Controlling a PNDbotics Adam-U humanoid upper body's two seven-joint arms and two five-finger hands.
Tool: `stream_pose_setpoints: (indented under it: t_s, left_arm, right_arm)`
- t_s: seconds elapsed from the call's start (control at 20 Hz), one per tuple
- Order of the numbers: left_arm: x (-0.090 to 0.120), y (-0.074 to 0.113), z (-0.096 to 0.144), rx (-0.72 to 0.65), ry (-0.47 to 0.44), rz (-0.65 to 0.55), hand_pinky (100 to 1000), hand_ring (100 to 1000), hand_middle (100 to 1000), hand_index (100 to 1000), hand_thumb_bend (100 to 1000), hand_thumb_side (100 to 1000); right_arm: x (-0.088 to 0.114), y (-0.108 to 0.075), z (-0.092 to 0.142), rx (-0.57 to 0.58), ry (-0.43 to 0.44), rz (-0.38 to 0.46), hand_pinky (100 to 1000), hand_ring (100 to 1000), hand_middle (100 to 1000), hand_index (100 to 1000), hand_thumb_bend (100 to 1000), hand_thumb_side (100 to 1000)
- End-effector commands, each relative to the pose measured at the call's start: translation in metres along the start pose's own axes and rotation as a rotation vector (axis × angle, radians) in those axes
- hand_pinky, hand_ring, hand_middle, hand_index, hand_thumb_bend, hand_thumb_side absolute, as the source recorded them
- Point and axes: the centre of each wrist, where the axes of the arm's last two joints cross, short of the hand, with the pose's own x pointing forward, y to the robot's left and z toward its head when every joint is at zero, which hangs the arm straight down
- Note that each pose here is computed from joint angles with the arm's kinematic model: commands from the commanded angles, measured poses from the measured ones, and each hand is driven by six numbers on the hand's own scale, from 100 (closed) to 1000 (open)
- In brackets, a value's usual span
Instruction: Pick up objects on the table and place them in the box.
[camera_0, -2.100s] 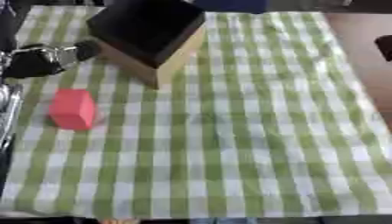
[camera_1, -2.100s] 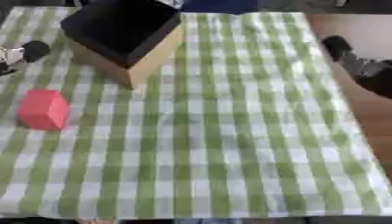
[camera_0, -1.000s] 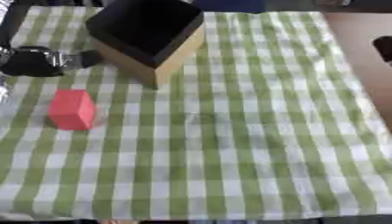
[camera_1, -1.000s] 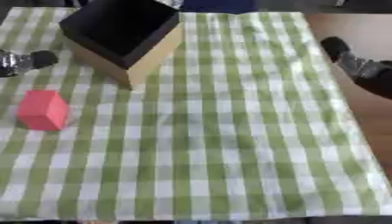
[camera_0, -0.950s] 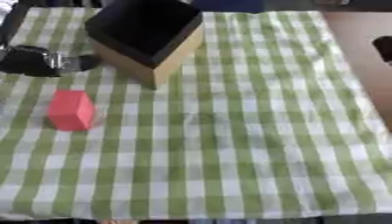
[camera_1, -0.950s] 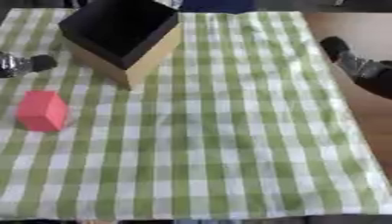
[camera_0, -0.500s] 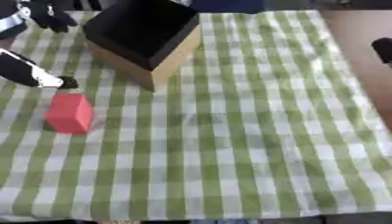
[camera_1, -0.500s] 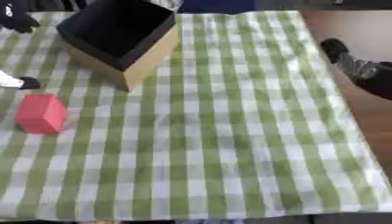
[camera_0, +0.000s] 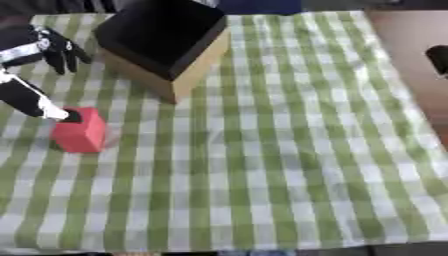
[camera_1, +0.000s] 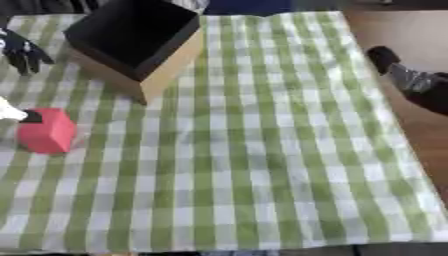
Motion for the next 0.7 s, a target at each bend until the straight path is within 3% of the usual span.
stream_pose_setpoints:
  t_s: [0.05,0.7]
  left_arm:
    - [-0.005,0.008,0.006,-0.014,0.033,-0.026,644,558,555,793,640,262]
    - [-0.010,-0.005,-0.001,-0.064,0.051,0.002,648,563,558,795,638,258]
  right_arm:
    - [0.002,-0.006,-0.006,0.011,-0.025,0.015,777,692,747,872,627,100]
    - [0.002,-0.006,-0.006,0.011,-0.025,0.012,778,692,745,872,626,100]
